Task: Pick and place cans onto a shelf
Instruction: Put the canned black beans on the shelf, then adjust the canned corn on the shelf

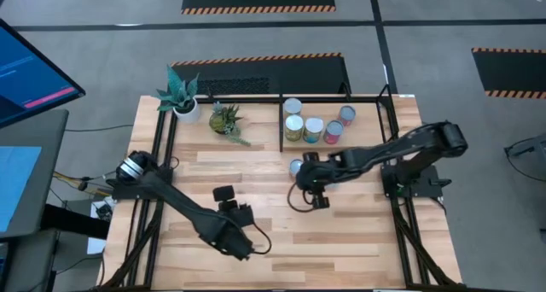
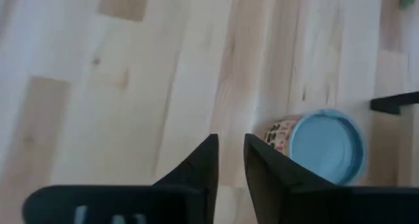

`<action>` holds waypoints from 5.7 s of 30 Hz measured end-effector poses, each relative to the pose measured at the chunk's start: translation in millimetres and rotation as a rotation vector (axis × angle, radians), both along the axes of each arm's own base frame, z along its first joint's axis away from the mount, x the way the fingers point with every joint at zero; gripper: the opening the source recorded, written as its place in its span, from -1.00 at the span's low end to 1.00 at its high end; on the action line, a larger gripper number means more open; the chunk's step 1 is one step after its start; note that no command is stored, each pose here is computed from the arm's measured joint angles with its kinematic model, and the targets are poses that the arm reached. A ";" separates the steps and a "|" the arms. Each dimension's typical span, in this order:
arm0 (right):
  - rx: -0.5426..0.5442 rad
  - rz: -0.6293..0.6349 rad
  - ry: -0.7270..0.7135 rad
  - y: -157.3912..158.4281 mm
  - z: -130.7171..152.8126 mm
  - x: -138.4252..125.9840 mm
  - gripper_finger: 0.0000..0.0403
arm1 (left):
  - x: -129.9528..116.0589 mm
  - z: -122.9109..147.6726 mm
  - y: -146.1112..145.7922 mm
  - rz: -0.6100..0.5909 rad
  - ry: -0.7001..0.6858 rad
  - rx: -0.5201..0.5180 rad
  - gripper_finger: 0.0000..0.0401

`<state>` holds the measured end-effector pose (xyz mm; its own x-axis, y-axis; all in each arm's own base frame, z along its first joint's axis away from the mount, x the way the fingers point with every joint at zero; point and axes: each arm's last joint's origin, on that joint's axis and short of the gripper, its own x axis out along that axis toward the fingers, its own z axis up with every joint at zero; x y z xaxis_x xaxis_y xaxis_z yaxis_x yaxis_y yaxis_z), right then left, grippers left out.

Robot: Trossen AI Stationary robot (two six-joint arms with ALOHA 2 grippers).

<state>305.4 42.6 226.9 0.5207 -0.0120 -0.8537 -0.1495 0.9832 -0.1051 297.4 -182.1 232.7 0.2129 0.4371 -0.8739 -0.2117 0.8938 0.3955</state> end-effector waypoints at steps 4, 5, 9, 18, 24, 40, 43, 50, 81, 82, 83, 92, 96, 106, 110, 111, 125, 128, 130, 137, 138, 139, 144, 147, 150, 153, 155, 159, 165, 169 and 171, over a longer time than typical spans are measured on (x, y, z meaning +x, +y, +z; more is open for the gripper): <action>-0.016 -0.025 0.037 -11.7 -16.3 14.8 -0.32 | -7.8 20.1 7.5 -0.050 -0.022 0.019 -0.58; -0.019 -0.037 0.031 -14.7 -17.1 20.4 -0.26 | -10.0 24.4 11.0 -0.056 -0.015 0.030 -0.60; -0.026 -0.079 0.012 -23.7 -18.6 33.6 -0.02 | -22.1 39.4 25.1 -0.042 -0.018 0.100 -0.64; -0.067 -0.138 0.100 -32.6 -33.5 37.4 0.18 | -69.3 39.5 58.9 0.006 -0.143 0.029 -0.65; -0.090 -0.159 0.134 -33.5 -35.0 34.0 0.19 | -88.7 36.3 82.5 0.047 -0.272 -0.053 -0.65; -0.106 -0.261 0.214 -33.6 -62.0 39.9 -0.07 | -101.4 25.7 103.3 0.061 -0.325 -0.107 -0.65; -0.133 -0.290 0.209 -32.1 -62.6 39.5 -0.28 | -101.4 25.9 103.6 0.063 -0.329 -0.101 -0.65; -0.140 -0.277 0.223 -27.1 -61.2 38.7 -0.87 | -100.8 26.6 104.4 0.075 -0.355 -0.070 -0.65; -0.117 -0.688 0.248 -47.0 84.1 -144.6 -0.98 | -97.8 29.2 105.5 0.135 -0.448 -0.017 -0.65; -0.131 -0.690 0.246 -50.7 77.7 -146.1 -0.98 | -97.8 29.2 105.5 0.135 -0.448 -0.017 -0.65; -0.140 -0.689 0.242 -54.5 70.4 -146.5 -0.98 | -97.8 29.2 105.5 0.135 -0.448 -0.017 -0.65; -0.185 -0.686 0.227 -97.3 18.1 -142.3 -0.98 | -97.8 29.2 105.6 0.139 -0.450 -0.019 -0.65; -0.152 -0.713 0.200 -113.5 13.2 -143.5 -0.98 | -97.8 29.2 105.6 0.156 -0.459 -0.027 -0.65; -0.064 -0.726 0.128 -131.7 -0.5 -145.0 -0.98 | -97.7 29.1 105.4 0.157 -0.460 -0.031 -0.65; -0.063 -0.732 0.123 -133.0 -0.5 -145.2 -0.90 | -97.7 29.0 105.2 0.156 -0.455 -0.039 -0.65; -0.063 -0.733 0.119 -133.2 -0.3 -144.9 -0.87 | -97.7 29.0 105.2 0.156 -0.456 -0.039 -0.65; -0.109 -0.756 0.102 -135.2 0.8 -143.8 -0.66 | -97.7 29.0 105.2 0.156 -0.455 -0.039 -0.65; -0.109 -0.756 0.105 -135.0 0.7 -144.1 -0.66 | -97.7 29.0 105.2 0.156 -0.455 -0.039 -0.65; -0.107 -0.754 0.104 -135.0 0.7 -144.0 -0.66 | -97.7 29.0 105.2 0.156 -0.456 -0.040 -0.65; -0.081 -0.766 0.064 -135.7 17.1 -141.2 -0.66 | -97.7 29.0 105.2 0.156 -0.455 -0.039 -0.65; -0.087 -0.765 0.048 -136.5 23.6 -140.0 -0.66 | -97.7 29.0 105.2 0.156 -0.455 -0.039 -0.65; -0.099 -0.763 0.029 -137.4 30.6 -138.6 -0.66 | -97.7 29.0 105.2 0.156 -0.455 -0.039 -0.65; -0.152 -0.853 -0.119 -153.2 61.3 -134.7 -0.66 | -97.8 29.0 105.2 0.156 -0.455 -0.039 -0.65; -0.116 -0.941 -0.180 -168.8 63.7 -130.5 -0.66 | -97.7 29.0 105.2 0.156 -0.455 -0.039 -0.65; -0.049 -0.961 -0.189 -183.7 62.4 -125.0 -0.66 | -97.7 29.0 105.2 0.156 -0.455 -0.039 -0.65; -0.019 -0.951 -0.154 -196.8 59.1 -113.7 -0.67 | -97.8 29.0 105.2 0.156 -0.455 -0.039 -0.65; -0.032 -0.929 -0.131 -204.7 59.1 -104.1 -0.67 | -97.8 29.0 105.2 0.156 -0.455 -0.039 -0.65; -0.038 -0.924 -0.115 -223.5 61.8 -88.7 -0.67 | -97.8 29.0 105.2 0.171 -0.463 -0.046 -0.65; 0.087 -0.899 -0.097 -247.5 62.0 -77.9 -0.67 | -97.8 28.9 105.2 0.184 -0.468 -0.054 -0.65; 0.122 -0.925 -0.057 -256.9 57.3 -79.5 -0.67 | -97.9 28.9 105.2 0.185 -0.468 -0.054 -0.65; 0.140 -0.940 -0.040 -259.3 55.0 -81.9 -0.67 | -97.9 28.9 105.2 0.185 -0.468 -0.054 -0.65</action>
<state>223.4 -216.7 281.9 0.3788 -0.3397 -0.8609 0.7105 0.7028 0.0353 199.5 -76.9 261.6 0.5106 0.4608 -0.7259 -0.5116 0.8413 0.1742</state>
